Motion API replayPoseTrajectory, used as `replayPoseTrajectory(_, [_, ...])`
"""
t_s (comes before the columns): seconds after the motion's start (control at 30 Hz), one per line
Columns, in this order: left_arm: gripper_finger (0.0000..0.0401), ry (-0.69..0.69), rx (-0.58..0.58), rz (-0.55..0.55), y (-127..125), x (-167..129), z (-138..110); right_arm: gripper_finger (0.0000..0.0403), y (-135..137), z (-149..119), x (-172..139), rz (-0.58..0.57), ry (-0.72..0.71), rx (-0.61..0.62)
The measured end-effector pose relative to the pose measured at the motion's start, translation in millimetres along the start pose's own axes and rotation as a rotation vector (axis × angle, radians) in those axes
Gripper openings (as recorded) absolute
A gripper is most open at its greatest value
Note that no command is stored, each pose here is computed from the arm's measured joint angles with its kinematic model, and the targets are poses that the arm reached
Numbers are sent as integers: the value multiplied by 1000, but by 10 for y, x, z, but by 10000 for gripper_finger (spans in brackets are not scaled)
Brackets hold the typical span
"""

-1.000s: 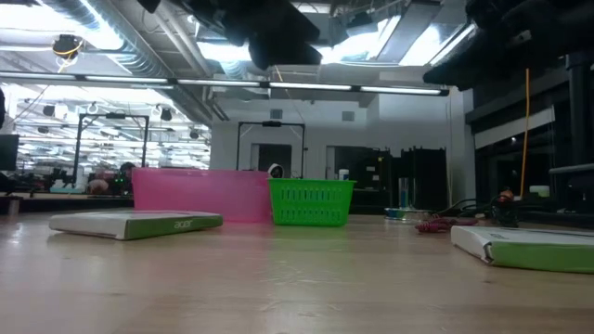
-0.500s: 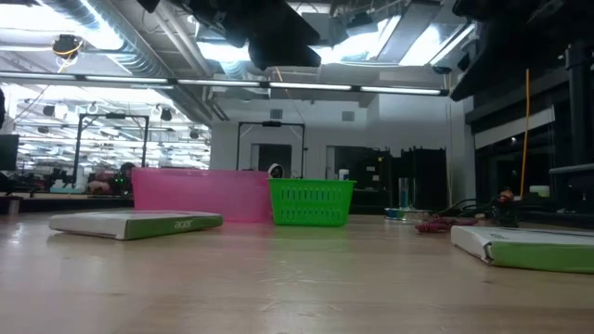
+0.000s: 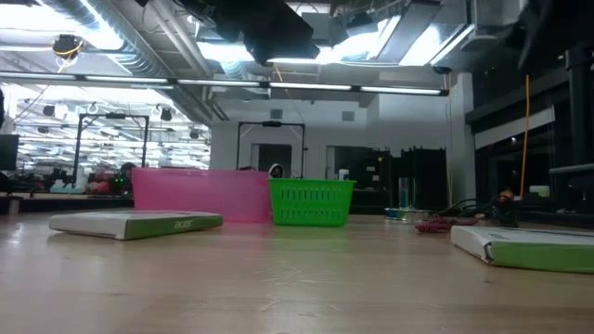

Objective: Pick and place items into bin
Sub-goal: Put the right white card reader box into the green bin

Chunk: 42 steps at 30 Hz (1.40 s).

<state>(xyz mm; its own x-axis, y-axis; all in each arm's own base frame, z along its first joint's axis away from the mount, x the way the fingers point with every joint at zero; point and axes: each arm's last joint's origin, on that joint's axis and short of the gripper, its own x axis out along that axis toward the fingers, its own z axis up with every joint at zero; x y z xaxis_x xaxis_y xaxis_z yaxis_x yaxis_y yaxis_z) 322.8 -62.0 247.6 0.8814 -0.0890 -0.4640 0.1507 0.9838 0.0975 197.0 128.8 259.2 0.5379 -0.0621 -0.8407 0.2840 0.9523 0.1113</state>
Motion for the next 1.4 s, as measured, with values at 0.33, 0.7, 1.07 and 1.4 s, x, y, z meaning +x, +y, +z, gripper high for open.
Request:
replayPoseTrajectory(0.33, [176,-16,13,-57,-228,83,-22,0,147,-149,254,-40,163,132])
replayPoseTrajectory(0.7, [191,17,80,-90,-457,437,-260,0,225,-232,481,-95,263,238])
replayPoseTrajectory(1.07, [195,25,64,-55,-654,428,-293,0,322,-362,549,-136,278,306])
replayPoseTrajectory(1.4, [216,17,98,-16,-817,382,-294,0,363,-458,655,-192,252,314])
